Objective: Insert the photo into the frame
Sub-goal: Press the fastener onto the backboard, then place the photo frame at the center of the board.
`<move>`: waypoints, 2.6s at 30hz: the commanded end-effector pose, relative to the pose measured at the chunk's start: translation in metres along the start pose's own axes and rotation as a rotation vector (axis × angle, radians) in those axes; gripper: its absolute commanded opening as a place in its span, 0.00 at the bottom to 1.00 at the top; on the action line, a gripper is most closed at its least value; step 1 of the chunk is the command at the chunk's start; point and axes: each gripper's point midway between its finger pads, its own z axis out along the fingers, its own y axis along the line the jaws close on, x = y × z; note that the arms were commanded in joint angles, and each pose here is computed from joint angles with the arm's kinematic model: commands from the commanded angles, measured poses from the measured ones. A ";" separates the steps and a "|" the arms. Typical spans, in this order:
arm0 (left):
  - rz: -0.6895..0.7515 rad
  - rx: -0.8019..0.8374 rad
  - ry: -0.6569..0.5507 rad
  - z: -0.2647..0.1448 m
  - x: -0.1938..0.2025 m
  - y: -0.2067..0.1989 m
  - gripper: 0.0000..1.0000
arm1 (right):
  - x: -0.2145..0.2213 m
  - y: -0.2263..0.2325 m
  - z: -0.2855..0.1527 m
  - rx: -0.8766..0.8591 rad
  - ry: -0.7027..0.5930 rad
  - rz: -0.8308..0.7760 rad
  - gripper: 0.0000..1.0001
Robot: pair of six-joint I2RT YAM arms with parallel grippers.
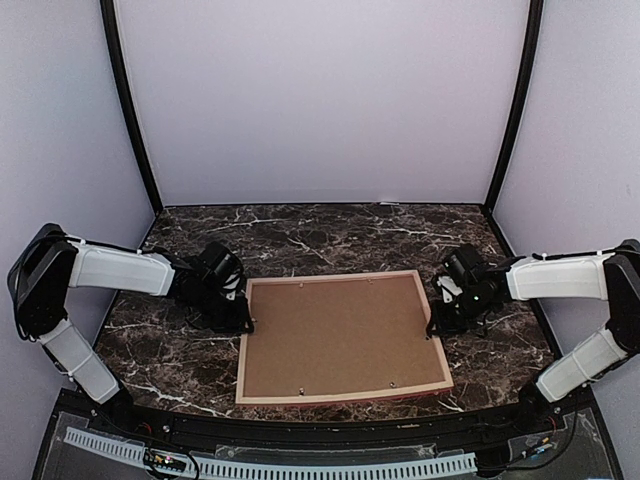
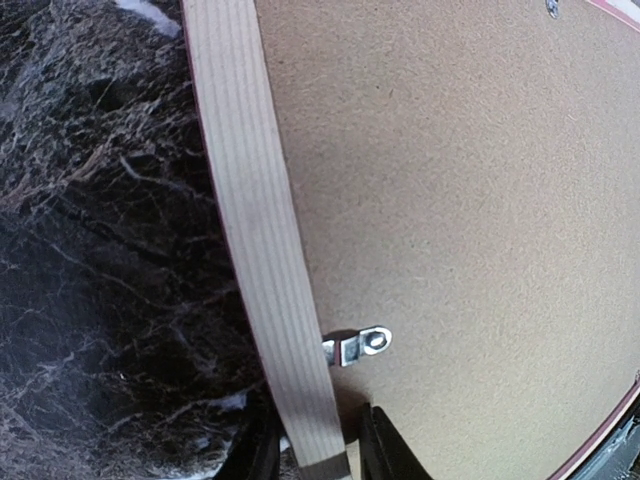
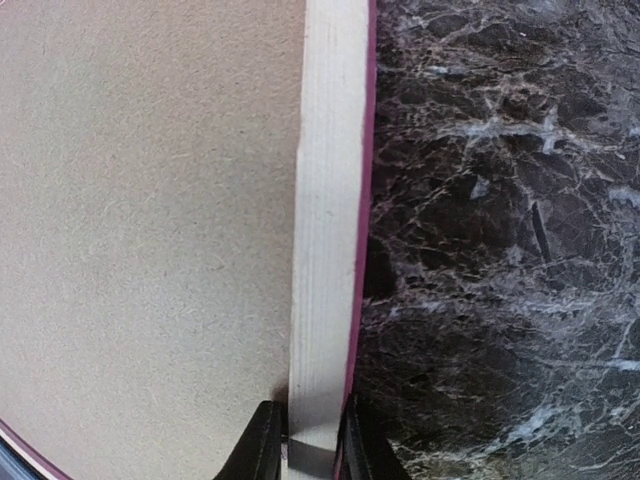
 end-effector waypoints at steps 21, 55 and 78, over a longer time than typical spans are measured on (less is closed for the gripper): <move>0.012 -0.081 -0.104 -0.020 -0.019 0.009 0.64 | 0.016 0.006 -0.017 -0.047 -0.014 0.076 0.58; 0.065 -0.121 -0.038 -0.008 -0.005 0.020 0.65 | 0.029 0.002 0.014 -0.004 -0.030 0.133 0.23; 0.101 -0.210 -0.158 0.012 -0.097 0.040 0.39 | -0.077 0.002 0.023 0.046 -0.120 0.056 0.15</move>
